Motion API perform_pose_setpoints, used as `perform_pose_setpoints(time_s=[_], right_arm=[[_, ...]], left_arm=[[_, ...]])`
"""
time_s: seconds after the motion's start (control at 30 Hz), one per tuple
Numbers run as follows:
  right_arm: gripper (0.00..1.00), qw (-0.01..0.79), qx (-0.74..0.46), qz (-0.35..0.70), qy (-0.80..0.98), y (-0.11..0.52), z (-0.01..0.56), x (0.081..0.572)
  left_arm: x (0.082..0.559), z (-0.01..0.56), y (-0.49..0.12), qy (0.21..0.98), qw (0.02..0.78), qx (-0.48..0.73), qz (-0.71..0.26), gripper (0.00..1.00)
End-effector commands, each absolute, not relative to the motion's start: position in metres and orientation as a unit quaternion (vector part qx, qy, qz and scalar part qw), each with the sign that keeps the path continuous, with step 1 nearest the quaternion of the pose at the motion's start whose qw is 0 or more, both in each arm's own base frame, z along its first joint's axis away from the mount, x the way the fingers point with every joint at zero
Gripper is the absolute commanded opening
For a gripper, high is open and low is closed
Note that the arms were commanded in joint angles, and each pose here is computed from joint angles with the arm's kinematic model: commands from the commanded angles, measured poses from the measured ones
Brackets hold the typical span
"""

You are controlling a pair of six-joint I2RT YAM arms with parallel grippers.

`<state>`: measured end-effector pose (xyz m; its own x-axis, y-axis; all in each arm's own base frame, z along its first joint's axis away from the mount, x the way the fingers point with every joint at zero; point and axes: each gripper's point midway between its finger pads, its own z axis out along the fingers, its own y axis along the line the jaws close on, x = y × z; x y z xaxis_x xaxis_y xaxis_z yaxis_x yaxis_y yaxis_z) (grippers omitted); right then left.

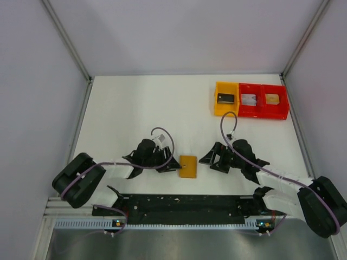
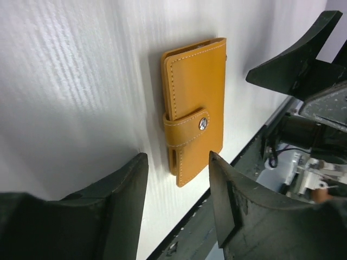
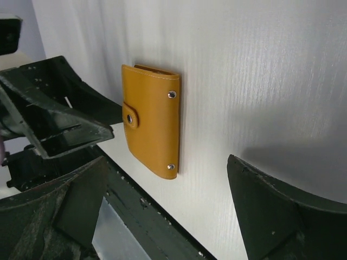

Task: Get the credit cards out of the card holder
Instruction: Move the card holder to the center of the board, then open the card holder at the center of the board.

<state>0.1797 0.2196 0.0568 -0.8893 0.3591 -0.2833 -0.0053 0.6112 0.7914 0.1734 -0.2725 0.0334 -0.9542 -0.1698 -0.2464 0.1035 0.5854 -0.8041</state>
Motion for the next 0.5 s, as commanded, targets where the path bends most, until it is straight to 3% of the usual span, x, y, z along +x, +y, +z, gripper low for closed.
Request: perform_pose_setpoints(time_s=[0.0,0.17,0.33,0.47], right_arm=[[0.88,0.23,0.088,0.438,0.864,0.232,0.058,0.19],[0.87,0.212,0.085,0.441,0.868,0.244,0.048,0.19],[0.83,0.192,0.084,0.429,0.879,0.249,0.035,0.188],[0.81,0.18,0.089,0.404,0.893,0.244,0.021,0.183]], left_arm=[[0.186,0.04,-0.256,0.895,0.206,-0.011,-0.396,0.56],[0.199,0.058,-0.254,0.901,0.241,0.015,-0.36,0.57],[0.2,0.049,-0.265,0.907,0.223,0.023,-0.355,0.43],[0.195,0.039,-0.274,0.912,0.209,0.03,-0.352,0.39]])
